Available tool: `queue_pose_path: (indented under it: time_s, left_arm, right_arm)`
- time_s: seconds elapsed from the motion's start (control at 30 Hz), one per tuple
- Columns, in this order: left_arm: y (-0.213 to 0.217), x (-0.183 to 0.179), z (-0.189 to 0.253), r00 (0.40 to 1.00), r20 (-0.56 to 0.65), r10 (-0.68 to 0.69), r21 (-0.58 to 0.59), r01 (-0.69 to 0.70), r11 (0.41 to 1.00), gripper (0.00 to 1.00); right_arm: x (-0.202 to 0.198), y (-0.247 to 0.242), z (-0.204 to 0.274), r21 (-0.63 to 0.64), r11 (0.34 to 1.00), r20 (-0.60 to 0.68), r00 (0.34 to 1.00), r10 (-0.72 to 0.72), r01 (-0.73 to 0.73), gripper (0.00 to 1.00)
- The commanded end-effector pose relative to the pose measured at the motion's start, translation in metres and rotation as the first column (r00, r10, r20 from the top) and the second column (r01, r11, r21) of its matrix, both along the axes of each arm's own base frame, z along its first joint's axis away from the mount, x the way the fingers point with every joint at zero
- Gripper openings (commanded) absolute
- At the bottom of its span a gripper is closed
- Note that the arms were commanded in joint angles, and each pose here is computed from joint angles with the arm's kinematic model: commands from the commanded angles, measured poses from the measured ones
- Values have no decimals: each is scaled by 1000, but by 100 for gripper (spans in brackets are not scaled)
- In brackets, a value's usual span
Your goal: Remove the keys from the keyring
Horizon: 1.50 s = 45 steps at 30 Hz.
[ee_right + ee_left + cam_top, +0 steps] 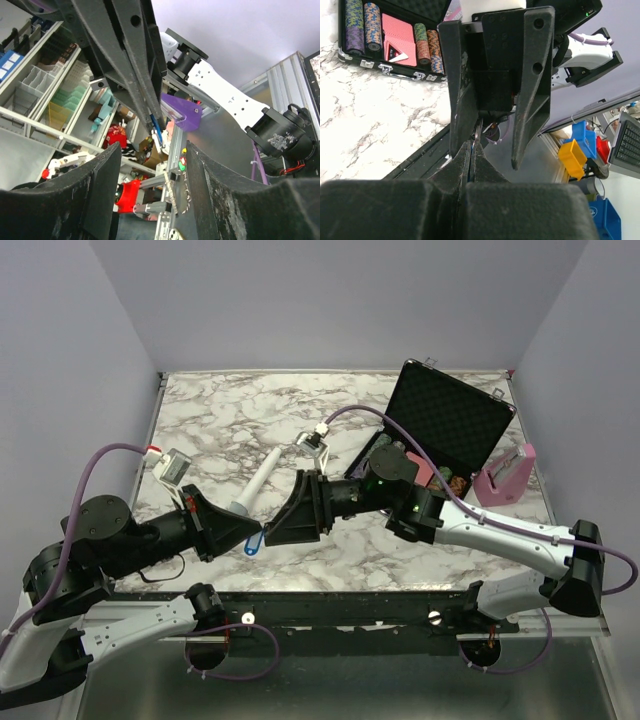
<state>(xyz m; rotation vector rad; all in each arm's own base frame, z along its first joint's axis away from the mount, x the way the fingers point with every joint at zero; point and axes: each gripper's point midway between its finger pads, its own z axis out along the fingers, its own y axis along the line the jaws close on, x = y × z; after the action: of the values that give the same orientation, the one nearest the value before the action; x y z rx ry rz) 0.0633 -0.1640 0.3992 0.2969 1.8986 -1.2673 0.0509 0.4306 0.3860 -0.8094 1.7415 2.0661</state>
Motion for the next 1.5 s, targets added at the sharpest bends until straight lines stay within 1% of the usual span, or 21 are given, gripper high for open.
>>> queue_pose_path:
  time_s: [0.0, 0.1, 0.13, 0.2, 0.43, 0.77, 0.83, 1.17, 1.47]
  left_arm:
    - [9, 2, 6, 999, -6, 42, -15, -42, 999, 0]
    - [10, 0, 5, 999, -18, 42, -16, -42, 999, 0]
    - [14, 5, 4, 997, -22, 76, -13, -76, 997, 0]
    - [16, 7, 2, 994, -41, 100, -5, -101, 995, 0]
    - [16, 8, 4, 991, -61, 115, -17, -116, 993, 0]
    - [22, 8, 8, 989, -63, 132, -25, -134, 991, 0]
    - [21, 8, 7, 989, -65, 131, -20, -132, 991, 0]
    - [18, 10, 4, 989, -75, 131, -10, -132, 991, 0]
    - [17, 10, 1, 987, -86, 133, -11, -134, 991, 0]
  right_arm:
    - [4, -6, 25, 59, 996, 38, 997, -69, 67, 60]
    - [7, -7, 26, 60, 994, 36, 995, -92, 90, 54]
    - [7, -7, 25, 58, 994, 34, 995, -96, 94, 53]
    - [9, -6, 25, 56, 994, 31, 994, -100, 99, 52]
    - [11, 3, 20, 39, 995, 16, 996, -93, 92, 43]
    - [15, 7, 20, 44, 993, 15, 994, -106, 105, 43]
    - [17, 7, 21, 44, 993, 16, 993, -114, 113, 41]
    - [19, 9, 23, 52, 991, 20, 992, -127, 126, 40]
    - [20, 9, 25, 57, 990, 23, 991, -132, 130, 34]
